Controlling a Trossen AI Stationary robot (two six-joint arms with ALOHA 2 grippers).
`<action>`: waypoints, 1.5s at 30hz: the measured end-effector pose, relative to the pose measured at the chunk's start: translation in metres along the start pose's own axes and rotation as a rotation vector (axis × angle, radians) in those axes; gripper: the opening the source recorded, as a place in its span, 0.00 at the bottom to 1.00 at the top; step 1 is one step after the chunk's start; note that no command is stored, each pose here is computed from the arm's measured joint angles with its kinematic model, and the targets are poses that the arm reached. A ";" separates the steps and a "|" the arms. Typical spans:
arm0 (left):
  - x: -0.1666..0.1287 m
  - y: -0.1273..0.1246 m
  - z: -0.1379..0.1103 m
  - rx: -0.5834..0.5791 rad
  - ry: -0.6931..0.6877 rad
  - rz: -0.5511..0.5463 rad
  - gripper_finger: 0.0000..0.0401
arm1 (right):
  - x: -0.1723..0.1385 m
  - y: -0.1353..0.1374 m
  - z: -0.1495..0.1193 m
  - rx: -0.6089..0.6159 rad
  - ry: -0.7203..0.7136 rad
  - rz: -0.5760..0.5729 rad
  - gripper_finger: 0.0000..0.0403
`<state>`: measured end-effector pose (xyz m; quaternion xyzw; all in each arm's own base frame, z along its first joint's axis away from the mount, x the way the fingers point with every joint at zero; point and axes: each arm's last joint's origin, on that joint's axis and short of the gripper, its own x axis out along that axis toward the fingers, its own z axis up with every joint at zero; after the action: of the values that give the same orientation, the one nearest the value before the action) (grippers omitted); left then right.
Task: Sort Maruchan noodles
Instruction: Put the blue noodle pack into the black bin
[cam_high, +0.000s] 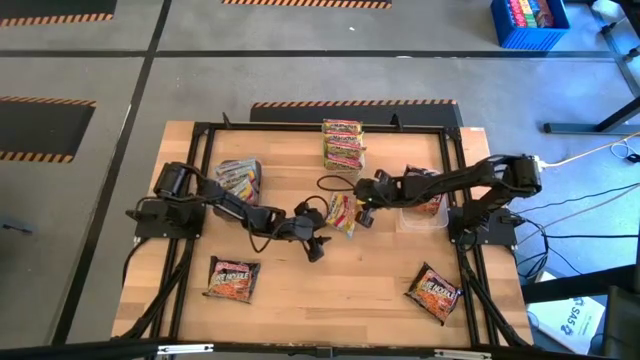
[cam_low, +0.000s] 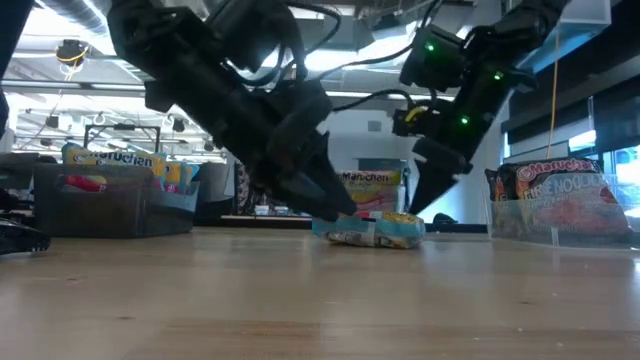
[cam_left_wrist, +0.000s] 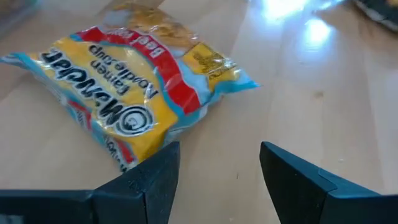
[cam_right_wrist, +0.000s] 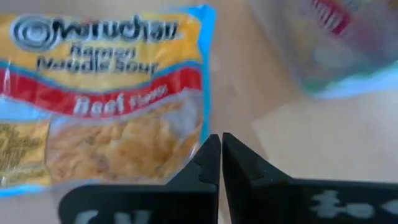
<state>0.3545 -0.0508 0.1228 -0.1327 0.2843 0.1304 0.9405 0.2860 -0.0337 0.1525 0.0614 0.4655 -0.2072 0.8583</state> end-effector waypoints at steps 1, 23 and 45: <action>0.000 0.002 -0.001 0.002 0.006 0.015 0.54 | 0.001 0.000 -0.003 0.010 0.005 0.005 0.00; -0.056 0.015 0.034 0.099 0.117 -0.003 0.54 | -0.001 0.046 -0.013 -0.060 -0.035 0.205 0.00; -0.037 0.073 0.062 -0.027 0.053 -0.050 0.54 | 0.001 0.079 -0.011 -0.067 -0.211 0.246 0.03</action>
<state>0.3324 0.0311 0.1809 -0.1560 0.3037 0.1070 0.9338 0.3111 0.0411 0.1388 0.0674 0.3685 -0.0903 0.9228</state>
